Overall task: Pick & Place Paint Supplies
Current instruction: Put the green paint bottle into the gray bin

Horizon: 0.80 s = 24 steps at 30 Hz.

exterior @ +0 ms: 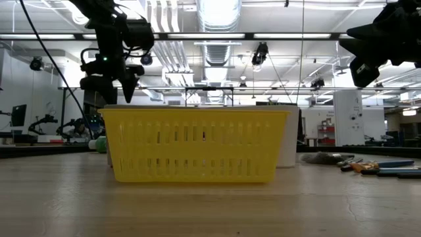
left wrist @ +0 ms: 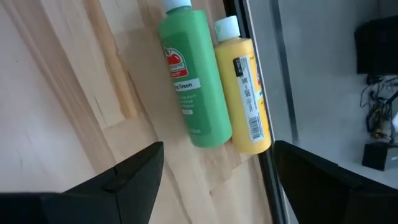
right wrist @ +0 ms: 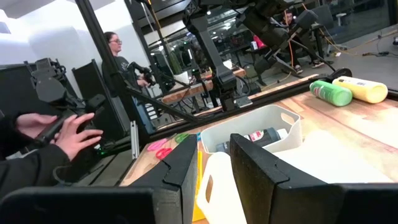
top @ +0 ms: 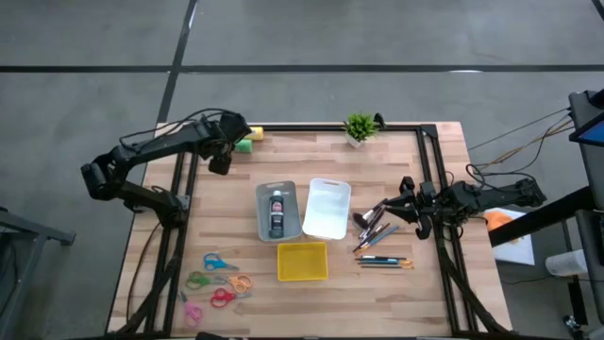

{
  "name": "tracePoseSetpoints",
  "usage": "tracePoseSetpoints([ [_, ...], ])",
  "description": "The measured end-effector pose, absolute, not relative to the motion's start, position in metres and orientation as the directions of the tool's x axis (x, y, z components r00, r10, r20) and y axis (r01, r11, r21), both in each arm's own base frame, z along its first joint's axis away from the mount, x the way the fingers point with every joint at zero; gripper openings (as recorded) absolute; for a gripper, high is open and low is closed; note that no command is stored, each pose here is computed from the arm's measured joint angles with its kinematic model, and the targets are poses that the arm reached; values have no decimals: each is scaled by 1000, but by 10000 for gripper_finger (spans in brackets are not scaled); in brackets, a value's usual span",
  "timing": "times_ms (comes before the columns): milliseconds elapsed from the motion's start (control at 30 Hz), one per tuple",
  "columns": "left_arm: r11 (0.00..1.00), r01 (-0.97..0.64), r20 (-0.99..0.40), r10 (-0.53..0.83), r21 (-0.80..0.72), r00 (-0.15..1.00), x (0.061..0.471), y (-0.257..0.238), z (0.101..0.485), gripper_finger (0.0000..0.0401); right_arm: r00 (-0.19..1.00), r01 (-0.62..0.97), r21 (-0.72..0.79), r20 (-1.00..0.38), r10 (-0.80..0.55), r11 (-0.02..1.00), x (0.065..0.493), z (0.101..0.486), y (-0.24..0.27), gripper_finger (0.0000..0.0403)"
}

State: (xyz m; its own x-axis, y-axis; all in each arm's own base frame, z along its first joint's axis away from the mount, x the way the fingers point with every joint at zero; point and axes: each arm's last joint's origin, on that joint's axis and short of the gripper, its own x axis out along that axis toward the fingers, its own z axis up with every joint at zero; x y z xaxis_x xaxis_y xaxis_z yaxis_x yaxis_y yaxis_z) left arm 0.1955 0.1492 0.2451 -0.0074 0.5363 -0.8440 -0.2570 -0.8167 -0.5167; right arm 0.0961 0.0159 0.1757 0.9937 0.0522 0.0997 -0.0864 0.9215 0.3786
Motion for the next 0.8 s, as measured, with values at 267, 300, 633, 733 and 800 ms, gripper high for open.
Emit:
tracePoseSetpoints([
  [267,-869,-38,-870,493,-494,14,192,145,218,306,994,-86,379,99,52,922,96,176,16,93],
  [300,-867,-33,-868,497,-497,18,191,145,212,306,994,-86,379,99,52,922,96,176,16,93],
  [633,-817,70,-808,577,-572,120,181,155,171,306,994,-86,379,99,52,922,96,176,16,93],
  [733,-814,84,-805,580,-574,123,176,160,168,306,994,-87,379,100,53,921,96,176,16,93],
  [800,-820,82,-811,572,-566,122,173,163,168,306,994,-87,379,99,53,922,96,176,16,93],
])
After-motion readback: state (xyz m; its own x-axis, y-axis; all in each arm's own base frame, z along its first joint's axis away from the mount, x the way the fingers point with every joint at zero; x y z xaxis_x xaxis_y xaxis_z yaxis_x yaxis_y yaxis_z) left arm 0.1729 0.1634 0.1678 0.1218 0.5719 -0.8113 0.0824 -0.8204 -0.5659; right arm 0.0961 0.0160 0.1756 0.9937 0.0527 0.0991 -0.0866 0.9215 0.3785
